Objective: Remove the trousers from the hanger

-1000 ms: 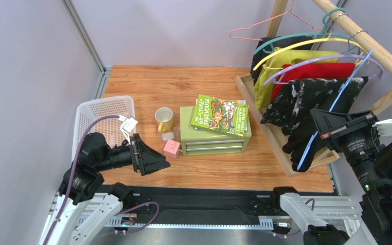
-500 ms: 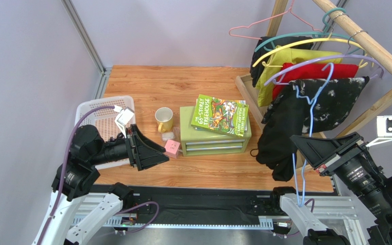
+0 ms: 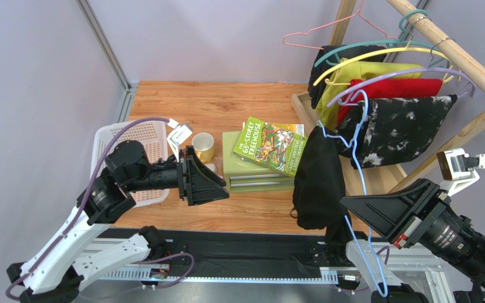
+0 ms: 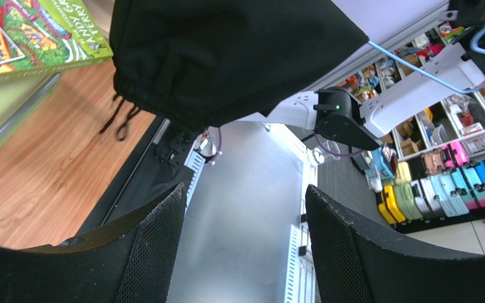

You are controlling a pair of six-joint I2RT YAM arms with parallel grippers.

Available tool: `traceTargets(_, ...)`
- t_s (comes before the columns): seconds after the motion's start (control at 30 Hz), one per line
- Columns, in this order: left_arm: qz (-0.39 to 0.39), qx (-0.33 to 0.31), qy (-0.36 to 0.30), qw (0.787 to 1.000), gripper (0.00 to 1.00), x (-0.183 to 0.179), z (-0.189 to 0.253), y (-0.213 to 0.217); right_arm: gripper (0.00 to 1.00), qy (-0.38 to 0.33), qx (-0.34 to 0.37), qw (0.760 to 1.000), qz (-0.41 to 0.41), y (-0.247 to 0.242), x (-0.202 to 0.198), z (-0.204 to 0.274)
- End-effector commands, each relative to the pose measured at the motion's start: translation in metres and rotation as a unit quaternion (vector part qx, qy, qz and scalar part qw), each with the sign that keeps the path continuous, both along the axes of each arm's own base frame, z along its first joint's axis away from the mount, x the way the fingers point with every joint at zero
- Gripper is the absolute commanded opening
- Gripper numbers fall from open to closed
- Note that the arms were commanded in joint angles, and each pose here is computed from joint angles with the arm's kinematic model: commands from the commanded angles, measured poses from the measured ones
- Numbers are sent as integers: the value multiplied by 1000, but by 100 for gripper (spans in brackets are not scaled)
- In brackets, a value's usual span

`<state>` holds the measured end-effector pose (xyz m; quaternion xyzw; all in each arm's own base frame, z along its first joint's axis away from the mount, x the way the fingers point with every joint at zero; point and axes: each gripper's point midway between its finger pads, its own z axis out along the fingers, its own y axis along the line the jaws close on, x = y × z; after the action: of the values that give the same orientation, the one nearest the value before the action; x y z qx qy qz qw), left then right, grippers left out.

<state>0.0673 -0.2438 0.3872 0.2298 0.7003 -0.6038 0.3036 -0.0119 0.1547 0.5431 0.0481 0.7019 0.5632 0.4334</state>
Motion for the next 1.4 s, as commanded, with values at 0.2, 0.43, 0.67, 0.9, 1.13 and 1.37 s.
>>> traceTargets(0.2,42,-106,-110,987,76,7,106,-9,0,-183,55,980,62,31,10,129)
traceTargets(0.43,61,-126,-174,975,77,20,162,-16,0,-208,89,974,8,13,60,166)
traceTargets(0.67,111,-87,-230,963,78,58,178,-36,0,-181,105,978,-17,-12,118,167)
traceTargets(0.9,193,-12,-260,946,79,118,159,-61,0,-166,113,979,-34,-30,160,168)
traceTargets(1.13,250,32,-330,910,82,166,169,-80,0,-103,127,986,9,-5,233,145)
traceTargets(1.37,286,67,-364,884,84,177,158,-61,0,-87,121,989,9,29,281,122)
